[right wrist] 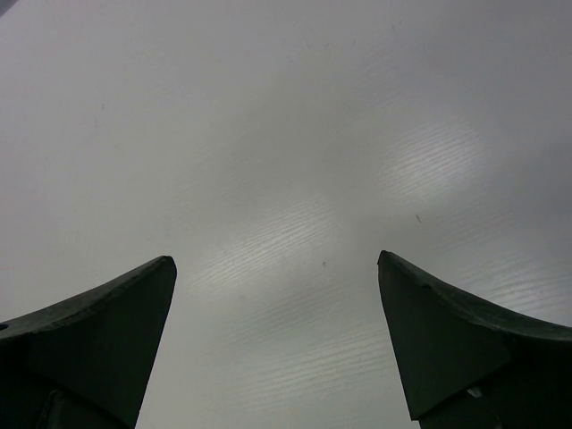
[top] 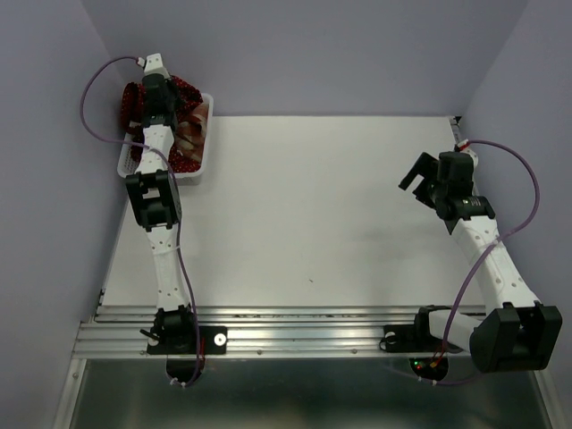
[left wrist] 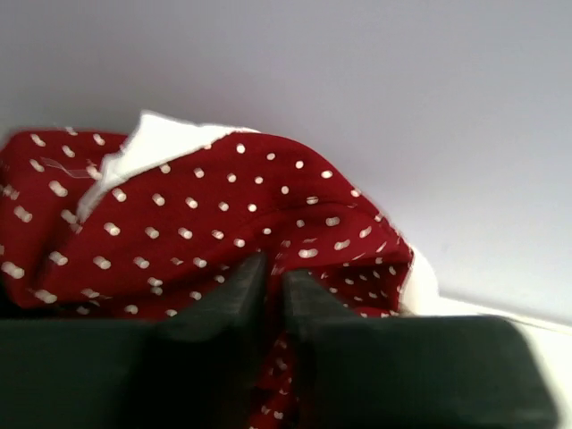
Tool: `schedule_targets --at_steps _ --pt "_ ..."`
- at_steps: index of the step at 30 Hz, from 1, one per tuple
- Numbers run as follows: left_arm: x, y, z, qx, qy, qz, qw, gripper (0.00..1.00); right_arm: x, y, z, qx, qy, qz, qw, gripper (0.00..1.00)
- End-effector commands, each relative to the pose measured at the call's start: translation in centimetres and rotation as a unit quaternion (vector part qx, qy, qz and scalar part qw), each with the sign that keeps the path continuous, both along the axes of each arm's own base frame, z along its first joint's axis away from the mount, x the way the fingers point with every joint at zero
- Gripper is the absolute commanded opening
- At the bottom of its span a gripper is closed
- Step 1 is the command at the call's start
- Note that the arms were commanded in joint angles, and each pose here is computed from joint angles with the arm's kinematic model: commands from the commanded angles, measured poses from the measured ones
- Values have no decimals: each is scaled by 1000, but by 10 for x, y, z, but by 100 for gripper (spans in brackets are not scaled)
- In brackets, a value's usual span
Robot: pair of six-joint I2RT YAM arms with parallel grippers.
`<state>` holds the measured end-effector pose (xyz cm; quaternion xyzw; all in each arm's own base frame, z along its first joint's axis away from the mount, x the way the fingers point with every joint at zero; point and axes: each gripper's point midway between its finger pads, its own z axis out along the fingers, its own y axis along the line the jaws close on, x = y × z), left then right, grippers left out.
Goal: Fold and stack the skirts
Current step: Grab the skirt from the pile, then move the skirt to the center of the board
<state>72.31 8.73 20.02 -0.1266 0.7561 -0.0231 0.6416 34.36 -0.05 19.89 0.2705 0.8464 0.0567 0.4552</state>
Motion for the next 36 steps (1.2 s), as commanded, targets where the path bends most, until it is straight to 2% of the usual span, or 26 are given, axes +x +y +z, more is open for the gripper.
schedule_targets --at_steps 1,5,6,8,11,14,17,24,26,29,30,31,32,36 --pt "2 16 84 3 -106 43 993 1 -1 -5 4 1 -5 -19 1000 100" --pt "-11 17 120 8 -133 50 990 0 -1 -4 4 5 -7 -19 1000 100" --pt "-18 13 141 10 -148 40 988 0 -1 -3 3 6 -5 -18 1000 100" --pt "-22 8 148 8 -155 27 988 0 -2 -2 1 9 -3 -16 1000 100" --pt "-48 -3 214 4 -208 10 978 0 -1 1 1 15 -1 -9 1000 100" --pt "-67 -7 259 3 -254 5 967 0 0 5 4 16 -4 5 1000 100" --pt "-104 -9 328 1 -319 12 948 0 -1 7 12 17 -14 12 1000 100" --pt "-174 -26 438 -6 -430 -13 903 0 -3 12 20 17 -25 30 999 100" --pt "-193 -38 457 -17 -448 -39 893 0 -5 13 20 18 -27 34 999 100" --pt "-243 -70 494 -19 -474 -96 875 0 -9 13 23 18 -33 37 999 100" --pt "-254 -79 500 -17 -477 -109 872 0 -10 12 23 17 -35 31 999 100" --pt "-252 -91 487 -17 -460 -133 878 0 -12 10 26 16 -41 25 999 100" --pt "-284 -109 504 -16 -475 -157 866 0 -13 6 27 12 -43 15 999 100" --pt "-344 -172 504 -18 -473 -248 845 0 -17 3 29 13 -50 3 999 100"
